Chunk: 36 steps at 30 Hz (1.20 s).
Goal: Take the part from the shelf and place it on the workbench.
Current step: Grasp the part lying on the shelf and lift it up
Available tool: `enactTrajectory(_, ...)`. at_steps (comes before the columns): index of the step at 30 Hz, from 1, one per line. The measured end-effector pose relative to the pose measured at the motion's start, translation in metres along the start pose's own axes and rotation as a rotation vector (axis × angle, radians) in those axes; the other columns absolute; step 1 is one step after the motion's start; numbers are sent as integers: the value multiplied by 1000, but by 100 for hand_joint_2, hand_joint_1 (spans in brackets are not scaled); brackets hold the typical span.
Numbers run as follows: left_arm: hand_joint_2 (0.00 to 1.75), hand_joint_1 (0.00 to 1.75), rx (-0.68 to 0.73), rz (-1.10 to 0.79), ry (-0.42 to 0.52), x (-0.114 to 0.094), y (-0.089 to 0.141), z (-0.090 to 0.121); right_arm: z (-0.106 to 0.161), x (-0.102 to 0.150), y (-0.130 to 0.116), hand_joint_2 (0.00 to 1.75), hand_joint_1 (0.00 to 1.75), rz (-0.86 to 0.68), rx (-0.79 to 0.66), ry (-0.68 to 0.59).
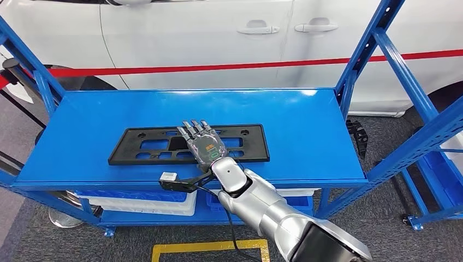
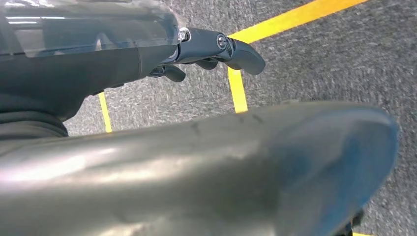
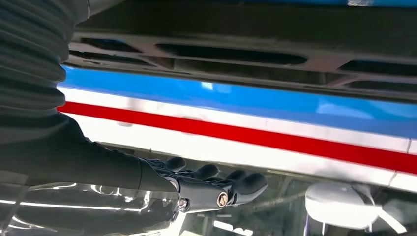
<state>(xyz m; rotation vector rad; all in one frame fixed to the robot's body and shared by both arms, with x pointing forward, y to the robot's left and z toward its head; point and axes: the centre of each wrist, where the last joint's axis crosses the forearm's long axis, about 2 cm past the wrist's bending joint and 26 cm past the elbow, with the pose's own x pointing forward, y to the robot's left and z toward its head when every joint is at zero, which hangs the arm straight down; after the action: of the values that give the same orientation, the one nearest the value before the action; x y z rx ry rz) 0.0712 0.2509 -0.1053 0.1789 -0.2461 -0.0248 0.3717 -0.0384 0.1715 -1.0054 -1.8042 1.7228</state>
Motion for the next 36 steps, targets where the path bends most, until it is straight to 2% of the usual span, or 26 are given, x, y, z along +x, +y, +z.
enactTrajectory(9,0,0,3,9,2,0,0,0,1,-9,4,175,0,0,55,36)
enactTrajectory(17,0,0,10,12,-3,1,2,-1,-3,-20,3,175,0,11,202,121)
enactTrajectory(24,0,0,10,12,-7,0,3,-1,-2,-24,5,175,0,12,246,147)
enactTrajectory(26,0,0,11,11,-11,1,4,-1,-2,-27,4,175,75,14,260,163)
enactTrajectory(28,0,0,9,10,-12,1,5,-1,-2,-30,5,175,161,14,271,179)
enactTrajectory(30,0,0,8,8,-13,0,5,-1,-1,-32,6,175,173,14,280,190)
enactTrajectory(36,0,0,3,4,-16,0,5,-1,7,-42,16,175,175,12,307,212)
